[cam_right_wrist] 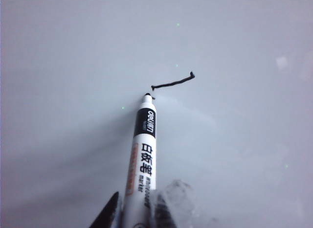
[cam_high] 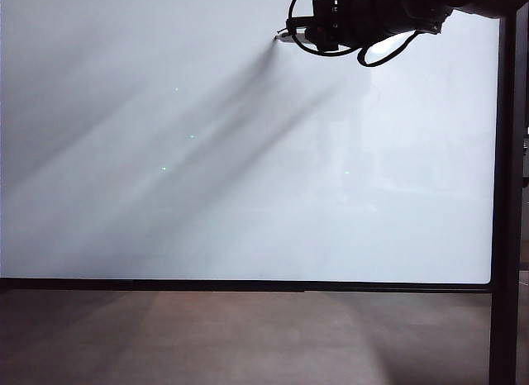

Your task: Reach to the right to find the marker pen, pick it up, and write the number 6 on the whiteboard.

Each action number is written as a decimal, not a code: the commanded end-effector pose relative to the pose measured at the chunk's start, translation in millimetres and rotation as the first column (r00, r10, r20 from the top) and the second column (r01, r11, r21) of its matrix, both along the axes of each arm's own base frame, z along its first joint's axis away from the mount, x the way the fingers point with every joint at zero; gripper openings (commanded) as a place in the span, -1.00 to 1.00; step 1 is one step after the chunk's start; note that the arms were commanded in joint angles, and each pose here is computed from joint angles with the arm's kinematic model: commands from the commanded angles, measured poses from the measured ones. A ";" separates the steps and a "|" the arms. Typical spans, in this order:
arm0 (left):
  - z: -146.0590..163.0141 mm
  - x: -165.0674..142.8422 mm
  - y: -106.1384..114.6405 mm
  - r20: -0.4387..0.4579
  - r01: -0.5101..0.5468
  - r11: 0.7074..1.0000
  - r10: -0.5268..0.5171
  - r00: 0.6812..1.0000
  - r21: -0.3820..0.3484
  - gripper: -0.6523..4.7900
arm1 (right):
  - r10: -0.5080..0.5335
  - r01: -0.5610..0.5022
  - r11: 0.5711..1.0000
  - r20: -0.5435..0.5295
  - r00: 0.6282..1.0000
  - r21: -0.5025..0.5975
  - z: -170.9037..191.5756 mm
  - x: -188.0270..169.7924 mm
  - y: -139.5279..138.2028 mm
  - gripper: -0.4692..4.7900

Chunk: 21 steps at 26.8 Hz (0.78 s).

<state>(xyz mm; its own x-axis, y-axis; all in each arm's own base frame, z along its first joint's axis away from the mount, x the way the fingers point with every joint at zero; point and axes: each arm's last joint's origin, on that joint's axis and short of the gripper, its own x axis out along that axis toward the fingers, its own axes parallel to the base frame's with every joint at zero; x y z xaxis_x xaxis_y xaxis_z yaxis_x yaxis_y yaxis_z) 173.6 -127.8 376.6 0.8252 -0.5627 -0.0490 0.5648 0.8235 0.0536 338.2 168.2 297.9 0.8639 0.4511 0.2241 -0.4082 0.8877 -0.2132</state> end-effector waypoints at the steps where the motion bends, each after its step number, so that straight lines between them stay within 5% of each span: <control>1: 3.9 -1.2 0.6 0.016 0.005 1.000 -0.004 1.000 -0.016 -0.78 | -0.011 0.010 1.000 0.047 0.999 0.023 7.2 -0.8 -1.7 -0.71; 21: 3.9 -1.2 0.6 0.016 0.004 1.000 -0.004 1.000 -0.016 -0.78 | -0.027 0.027 1.000 -0.002 1.000 0.011 0.8 2.3 -2.8 -0.71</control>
<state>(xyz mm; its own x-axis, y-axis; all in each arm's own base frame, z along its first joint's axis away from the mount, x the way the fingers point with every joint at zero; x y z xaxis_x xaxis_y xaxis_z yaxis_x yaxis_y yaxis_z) 173.6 -127.8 376.6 0.8250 -0.5630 -0.0490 0.5651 0.8233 0.0532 340.1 166.2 297.4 0.8696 0.4366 0.2308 -0.3936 0.8950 -0.2101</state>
